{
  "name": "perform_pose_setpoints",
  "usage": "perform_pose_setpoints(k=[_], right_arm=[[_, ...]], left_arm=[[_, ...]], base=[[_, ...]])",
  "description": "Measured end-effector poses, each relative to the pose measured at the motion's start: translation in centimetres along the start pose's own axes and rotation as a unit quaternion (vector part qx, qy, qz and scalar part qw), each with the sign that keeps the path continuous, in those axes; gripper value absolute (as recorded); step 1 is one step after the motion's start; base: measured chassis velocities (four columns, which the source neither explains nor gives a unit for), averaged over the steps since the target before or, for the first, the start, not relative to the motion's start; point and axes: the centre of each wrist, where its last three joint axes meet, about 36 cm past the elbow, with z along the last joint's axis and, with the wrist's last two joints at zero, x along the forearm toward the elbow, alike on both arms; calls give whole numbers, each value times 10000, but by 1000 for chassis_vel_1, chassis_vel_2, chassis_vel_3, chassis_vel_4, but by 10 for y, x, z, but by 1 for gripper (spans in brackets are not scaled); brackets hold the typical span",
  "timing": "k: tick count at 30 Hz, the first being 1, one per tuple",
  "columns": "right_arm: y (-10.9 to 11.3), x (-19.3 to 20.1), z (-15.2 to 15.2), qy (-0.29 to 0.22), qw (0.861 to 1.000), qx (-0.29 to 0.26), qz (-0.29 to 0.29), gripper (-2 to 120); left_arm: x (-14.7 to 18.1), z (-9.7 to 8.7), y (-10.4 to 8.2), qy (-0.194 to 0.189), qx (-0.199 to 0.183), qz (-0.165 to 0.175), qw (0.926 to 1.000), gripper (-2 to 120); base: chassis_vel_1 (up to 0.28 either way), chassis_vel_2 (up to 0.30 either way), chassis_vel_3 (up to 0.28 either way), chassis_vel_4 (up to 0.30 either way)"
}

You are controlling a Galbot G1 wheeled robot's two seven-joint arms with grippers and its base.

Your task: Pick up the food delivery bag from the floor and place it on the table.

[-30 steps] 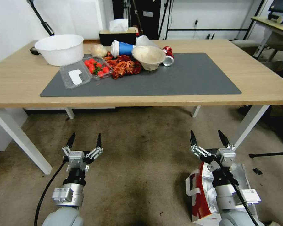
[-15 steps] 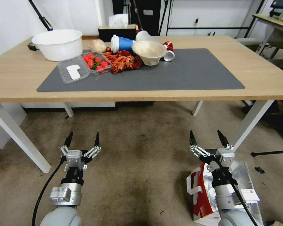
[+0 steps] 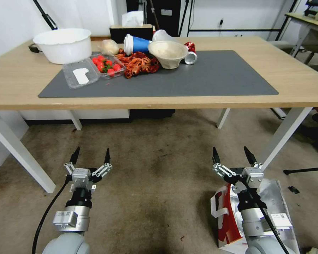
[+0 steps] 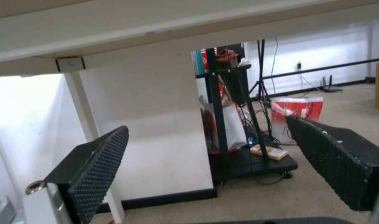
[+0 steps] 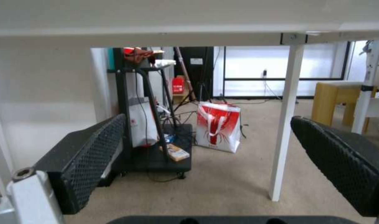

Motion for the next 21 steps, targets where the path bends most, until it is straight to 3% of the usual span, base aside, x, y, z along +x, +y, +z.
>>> perform_pose_setpoints(k=[21], right_arm=[[0,0,1,-10,10000,18,-41,100]], left_arm=[[1,-5,3,-48,-23,19,10000,96]], base=[[0,0,0,0]])
